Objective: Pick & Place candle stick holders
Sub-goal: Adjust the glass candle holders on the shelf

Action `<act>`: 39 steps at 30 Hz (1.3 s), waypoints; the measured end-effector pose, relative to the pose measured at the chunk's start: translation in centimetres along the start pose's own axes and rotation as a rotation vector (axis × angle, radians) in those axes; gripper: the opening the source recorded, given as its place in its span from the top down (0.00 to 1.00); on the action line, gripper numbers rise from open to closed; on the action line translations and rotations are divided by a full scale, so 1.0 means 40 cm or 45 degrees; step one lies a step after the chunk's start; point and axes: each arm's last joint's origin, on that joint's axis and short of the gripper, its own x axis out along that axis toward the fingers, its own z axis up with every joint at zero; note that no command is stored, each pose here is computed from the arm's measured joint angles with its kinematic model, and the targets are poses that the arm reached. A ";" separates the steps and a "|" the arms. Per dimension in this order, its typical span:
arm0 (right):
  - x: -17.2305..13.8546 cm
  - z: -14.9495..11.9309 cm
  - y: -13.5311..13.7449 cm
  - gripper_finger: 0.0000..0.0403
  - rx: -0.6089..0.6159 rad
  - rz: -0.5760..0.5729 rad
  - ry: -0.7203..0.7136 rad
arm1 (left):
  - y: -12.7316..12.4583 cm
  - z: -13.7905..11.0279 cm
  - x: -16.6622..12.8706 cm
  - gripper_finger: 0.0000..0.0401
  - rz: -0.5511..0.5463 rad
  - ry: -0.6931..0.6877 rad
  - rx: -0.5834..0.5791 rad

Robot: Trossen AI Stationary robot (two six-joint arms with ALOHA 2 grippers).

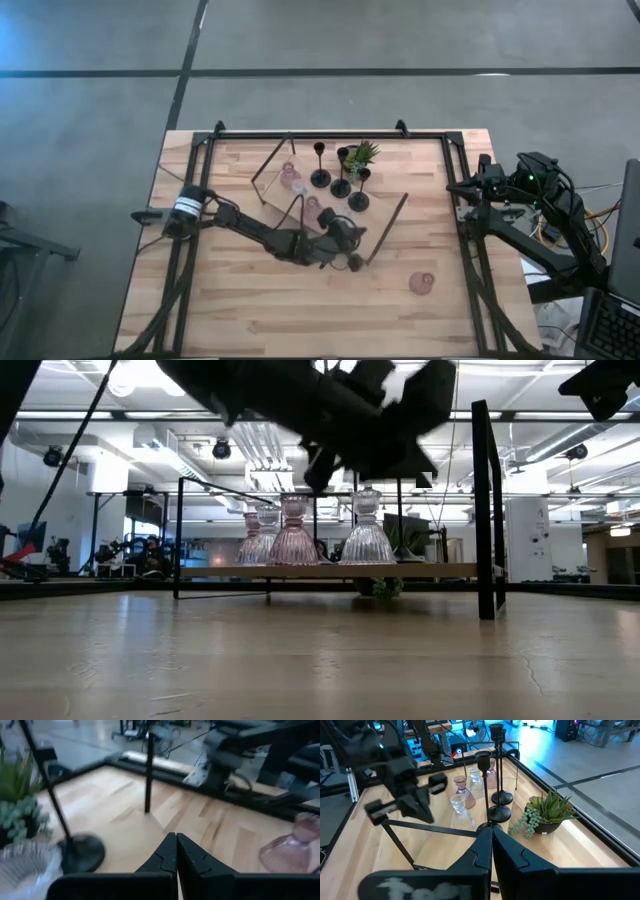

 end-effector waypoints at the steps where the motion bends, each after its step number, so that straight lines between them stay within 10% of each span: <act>1: 0.000 0.000 0.000 0.98 0.000 0.000 0.000 | -0.010 0.010 -0.007 1.00 -0.013 -0.013 0.016; 11: 0.000 0.000 0.000 0.98 0.000 0.000 0.000 | -0.073 0.140 -0.186 1.00 -0.177 -0.046 0.263; 23: 0.000 0.000 0.000 0.98 0.000 0.000 0.000 | 0.083 0.122 -0.388 1.00 -0.256 0.038 0.244; 39: 0.000 0.000 0.000 0.98 0.000 0.000 0.000 | 0.256 -0.120 -0.409 1.00 0.401 -0.117 -0.053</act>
